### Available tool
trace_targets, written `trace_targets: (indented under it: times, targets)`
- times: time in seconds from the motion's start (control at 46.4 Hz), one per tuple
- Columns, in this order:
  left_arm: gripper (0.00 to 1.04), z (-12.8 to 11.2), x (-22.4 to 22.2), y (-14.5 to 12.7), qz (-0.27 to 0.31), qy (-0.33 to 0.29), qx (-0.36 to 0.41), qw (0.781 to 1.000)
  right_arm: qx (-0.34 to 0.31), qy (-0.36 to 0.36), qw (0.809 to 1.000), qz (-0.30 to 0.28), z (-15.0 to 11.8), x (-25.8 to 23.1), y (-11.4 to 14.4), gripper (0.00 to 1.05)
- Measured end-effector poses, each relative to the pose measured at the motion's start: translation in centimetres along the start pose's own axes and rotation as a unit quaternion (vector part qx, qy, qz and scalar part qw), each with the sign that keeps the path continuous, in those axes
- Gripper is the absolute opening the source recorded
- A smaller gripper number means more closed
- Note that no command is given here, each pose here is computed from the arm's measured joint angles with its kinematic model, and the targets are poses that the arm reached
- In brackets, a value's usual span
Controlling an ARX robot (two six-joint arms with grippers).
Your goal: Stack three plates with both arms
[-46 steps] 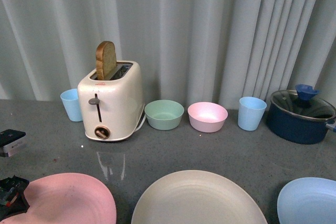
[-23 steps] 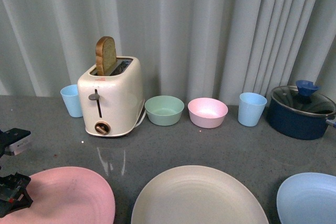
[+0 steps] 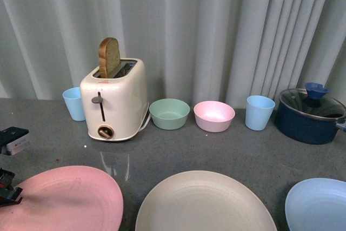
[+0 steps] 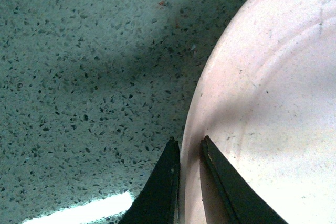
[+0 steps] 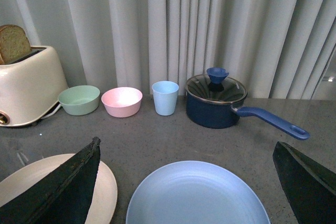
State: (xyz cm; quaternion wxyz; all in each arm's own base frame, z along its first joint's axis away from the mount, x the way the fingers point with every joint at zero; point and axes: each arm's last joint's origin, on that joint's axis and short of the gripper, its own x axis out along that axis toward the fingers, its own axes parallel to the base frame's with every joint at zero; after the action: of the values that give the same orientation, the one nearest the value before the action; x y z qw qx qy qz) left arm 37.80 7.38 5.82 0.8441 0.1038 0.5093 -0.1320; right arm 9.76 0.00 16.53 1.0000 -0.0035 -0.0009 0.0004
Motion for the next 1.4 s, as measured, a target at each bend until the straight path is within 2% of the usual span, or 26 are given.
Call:
trace_targets:
  times: [0.216,0.474,0.711,0.949,1.078,1.251,1.401]
  targets:
    - [0.05,0.1,-0.5,0.2,-0.017,0.006,-0.016,1.0,0.0,0.0,1.0,0.0,0.0,0.0,0.0,0.97]
    - [0.04,0.9,-2.2,2.5,-0.038,0.01,-0.052,0.998,0.0,0.0,1.0,0.0,0.0,0.0,0.0,0.97]
    - [0.03,3.4,-6.0,5.2,-0.066,-0.026,-0.118,0.991,0.0,0.0,1.0,0.0,0.0,0.0,0.0,0.97]
    - [0.03,5.5,-8.9,5.8,-0.072,-0.063,-0.138,0.986,0.0,0.0,1.0,0.0,0.0,0.0,0.0,0.97]
    - [0.03,6.1,-10.2,4.7,-0.082,-0.078,-0.131,0.985,0.0,0.0,1.0,0.0,0.0,0.0,0.0,0.97]
    - [0.03,6.4,-11.3,1.1,-0.109,-0.083,-0.101,0.985,0.0,0.0,1.0,0.0,0.0,0.0,0.0,0.97]
    - [0.03,7.0,-11.0,-5.3,-0.158,-0.074,-0.054,0.983,0.0,0.0,1.0,0.0,0.0,0.0,0.0,0.97]
